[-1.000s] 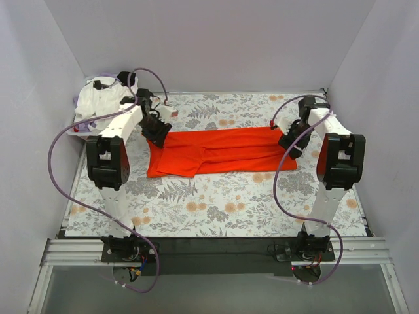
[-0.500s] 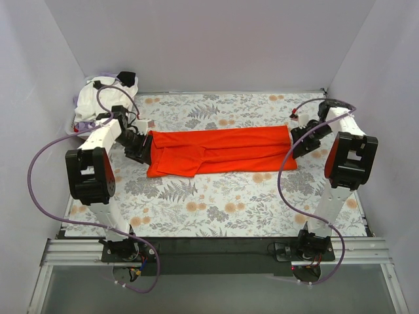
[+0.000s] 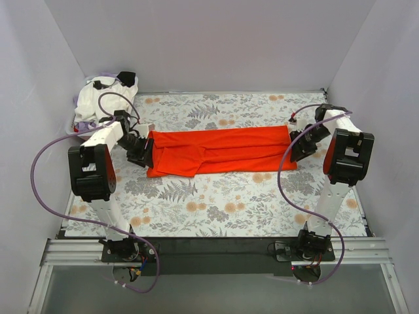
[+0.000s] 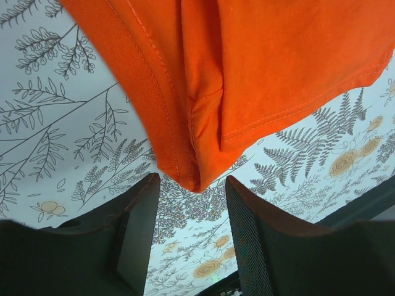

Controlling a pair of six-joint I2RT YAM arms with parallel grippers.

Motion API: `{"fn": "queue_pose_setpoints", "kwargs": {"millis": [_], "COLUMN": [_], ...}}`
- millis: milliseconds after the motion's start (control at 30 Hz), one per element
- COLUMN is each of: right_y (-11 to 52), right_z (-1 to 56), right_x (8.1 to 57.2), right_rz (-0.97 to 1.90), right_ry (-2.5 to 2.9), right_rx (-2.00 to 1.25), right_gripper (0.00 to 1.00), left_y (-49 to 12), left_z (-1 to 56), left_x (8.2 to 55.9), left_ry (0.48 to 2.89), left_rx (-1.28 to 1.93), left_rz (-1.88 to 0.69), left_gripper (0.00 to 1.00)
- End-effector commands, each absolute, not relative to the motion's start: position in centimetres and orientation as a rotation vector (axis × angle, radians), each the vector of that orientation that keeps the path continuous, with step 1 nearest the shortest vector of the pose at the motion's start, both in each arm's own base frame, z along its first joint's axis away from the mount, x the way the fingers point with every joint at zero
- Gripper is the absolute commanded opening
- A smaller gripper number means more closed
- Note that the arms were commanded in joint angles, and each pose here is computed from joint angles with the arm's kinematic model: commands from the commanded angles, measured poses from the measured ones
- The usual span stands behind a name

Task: Fold and stack the t-shirts
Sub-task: Fold the tshirt

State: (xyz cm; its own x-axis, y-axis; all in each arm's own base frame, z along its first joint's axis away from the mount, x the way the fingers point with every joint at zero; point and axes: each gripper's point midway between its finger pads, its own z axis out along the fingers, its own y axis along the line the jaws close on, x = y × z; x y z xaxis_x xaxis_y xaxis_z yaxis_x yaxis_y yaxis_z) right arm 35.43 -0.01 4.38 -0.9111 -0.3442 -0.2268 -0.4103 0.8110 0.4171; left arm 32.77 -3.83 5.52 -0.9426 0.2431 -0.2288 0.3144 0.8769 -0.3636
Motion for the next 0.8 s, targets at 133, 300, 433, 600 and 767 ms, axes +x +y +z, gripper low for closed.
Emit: {"fn": "queue_pose_setpoints", "kwargs": {"millis": [133, 300, 433, 600, 767], "right_y": [0.5, 0.2, -0.1, -1.3, -1.2], "right_z": [3.5, 3.5, 4.5, 5.4, 4.7], "right_x": [33.2, 33.3, 33.9, 35.1, 35.0], "right_rz": [0.775, 0.764, 0.746, 0.704, 0.739], "right_ry": [2.900, 2.900, 2.866, 2.836, 2.852], "right_rx": [-0.553, -0.543, -0.540, -0.503, -0.477], "right_gripper": [0.43, 0.43, 0.43, 0.43, 0.45], "left_y": [-4.3, -4.5, -4.6, -4.5, -4.9], "left_z": [5.2, 5.0, 5.3, 5.5, 5.3], "left_x": [32.3, 31.9, 32.2, 32.3, 32.1], "left_ry": [2.837, 2.838, 2.830, 2.826, 2.832], "left_rx": [0.444, 0.458, 0.461, 0.467, 0.495], "left_rz": [-0.643, -0.667, -0.668, -0.658, -0.670], "left_gripper": [0.47, 0.47, 0.47, 0.47, 0.47]}}
